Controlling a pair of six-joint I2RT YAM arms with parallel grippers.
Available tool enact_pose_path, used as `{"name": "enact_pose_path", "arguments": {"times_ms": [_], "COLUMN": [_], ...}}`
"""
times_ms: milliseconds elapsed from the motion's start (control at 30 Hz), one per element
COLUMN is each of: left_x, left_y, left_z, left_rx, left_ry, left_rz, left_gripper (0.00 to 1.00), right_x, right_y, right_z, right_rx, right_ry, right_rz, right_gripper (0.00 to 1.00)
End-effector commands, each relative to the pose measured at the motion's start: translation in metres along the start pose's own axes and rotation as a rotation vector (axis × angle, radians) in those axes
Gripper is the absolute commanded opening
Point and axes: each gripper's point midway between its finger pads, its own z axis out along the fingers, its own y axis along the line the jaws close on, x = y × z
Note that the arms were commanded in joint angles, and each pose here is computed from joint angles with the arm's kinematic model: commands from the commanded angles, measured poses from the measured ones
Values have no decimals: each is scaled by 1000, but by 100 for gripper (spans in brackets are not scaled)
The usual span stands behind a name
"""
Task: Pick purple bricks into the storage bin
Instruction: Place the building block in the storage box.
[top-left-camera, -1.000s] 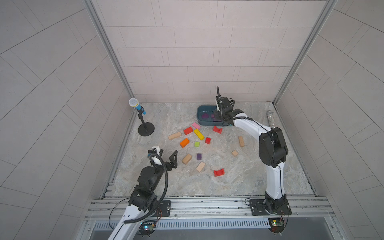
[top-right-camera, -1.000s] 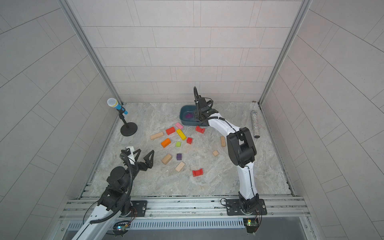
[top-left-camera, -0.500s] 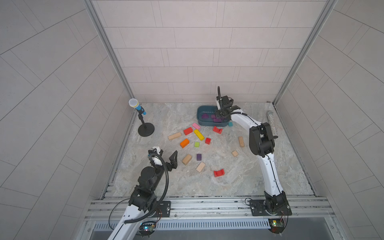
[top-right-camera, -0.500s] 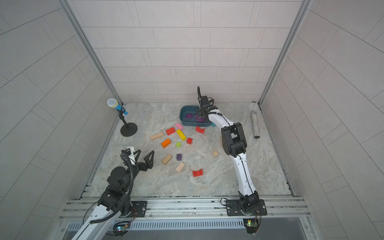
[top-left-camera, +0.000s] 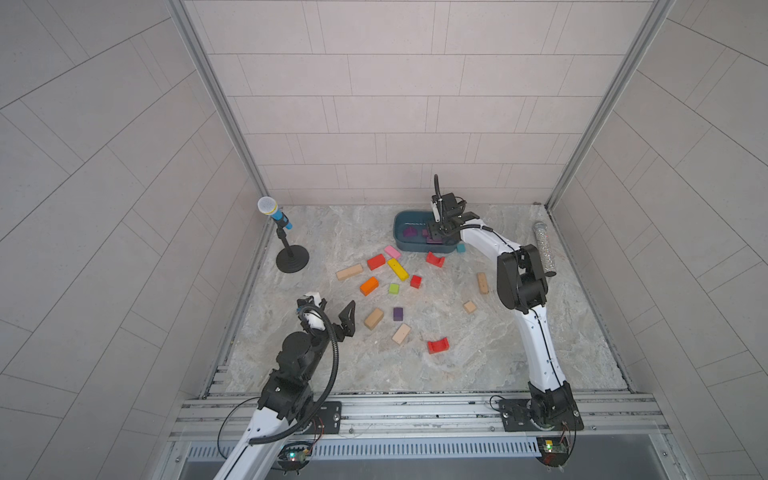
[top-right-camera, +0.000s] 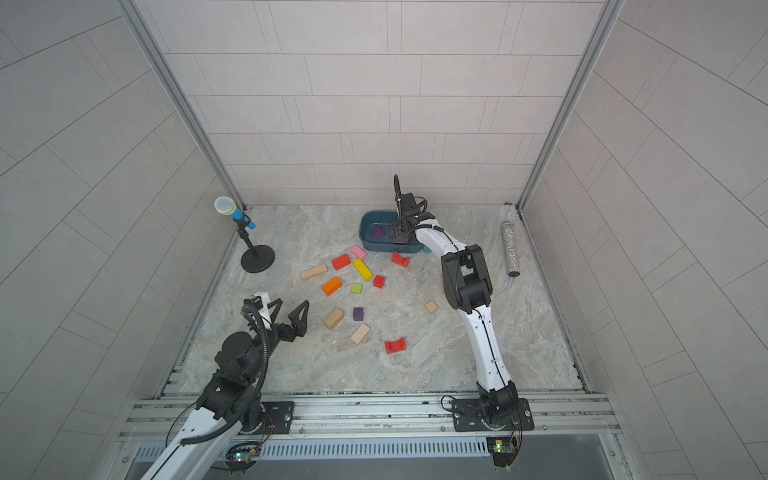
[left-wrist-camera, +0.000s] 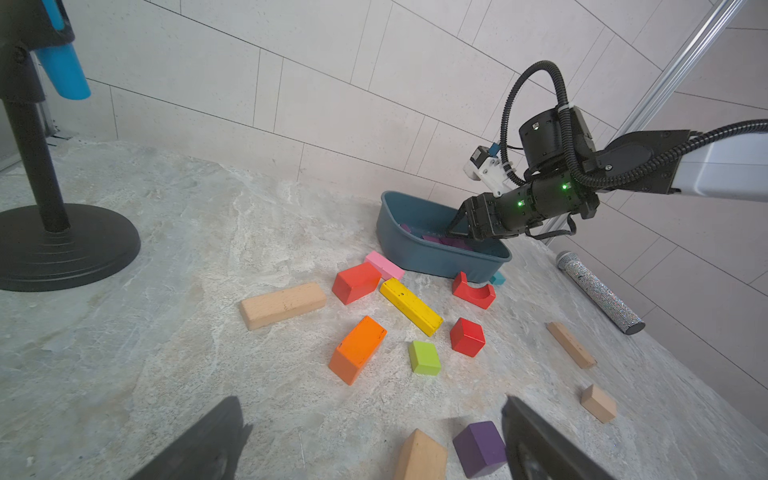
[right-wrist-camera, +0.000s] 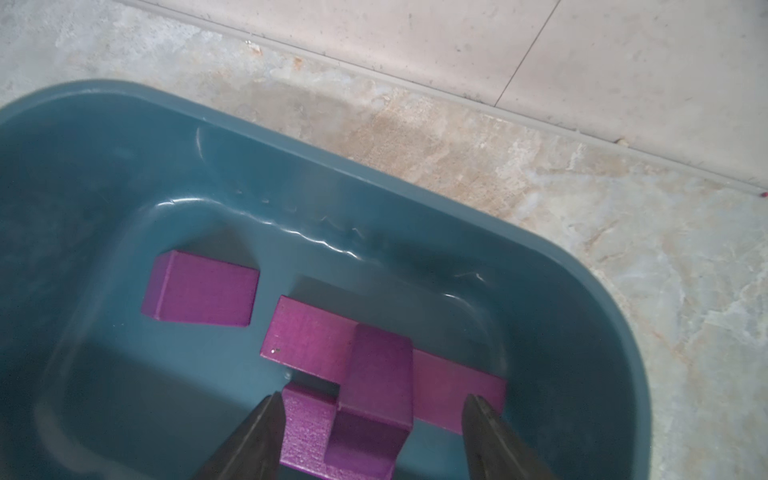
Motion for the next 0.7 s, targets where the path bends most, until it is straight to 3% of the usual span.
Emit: {"name": "enact_pose_path", "arguments": {"times_ms": [0, 333, 667], "left_x": [6, 8, 8], "left_y": [2, 2, -1], "left_z": [1, 3, 1], "left_rx": [1, 3, 17], "left_ry": [1, 9, 10], "left_rz": [6, 5, 0], "left_gripper": [100, 100, 100], "right_x": [-8, -29, 55], "right_y": [-3, 23, 101], "right_z": [-10, -83, -144], "right_rx": [16, -92, -264], "right_ry": [-13, -96, -84], "right_rz": [-14, -36, -144], "right_gripper": [74, 76, 75]}}
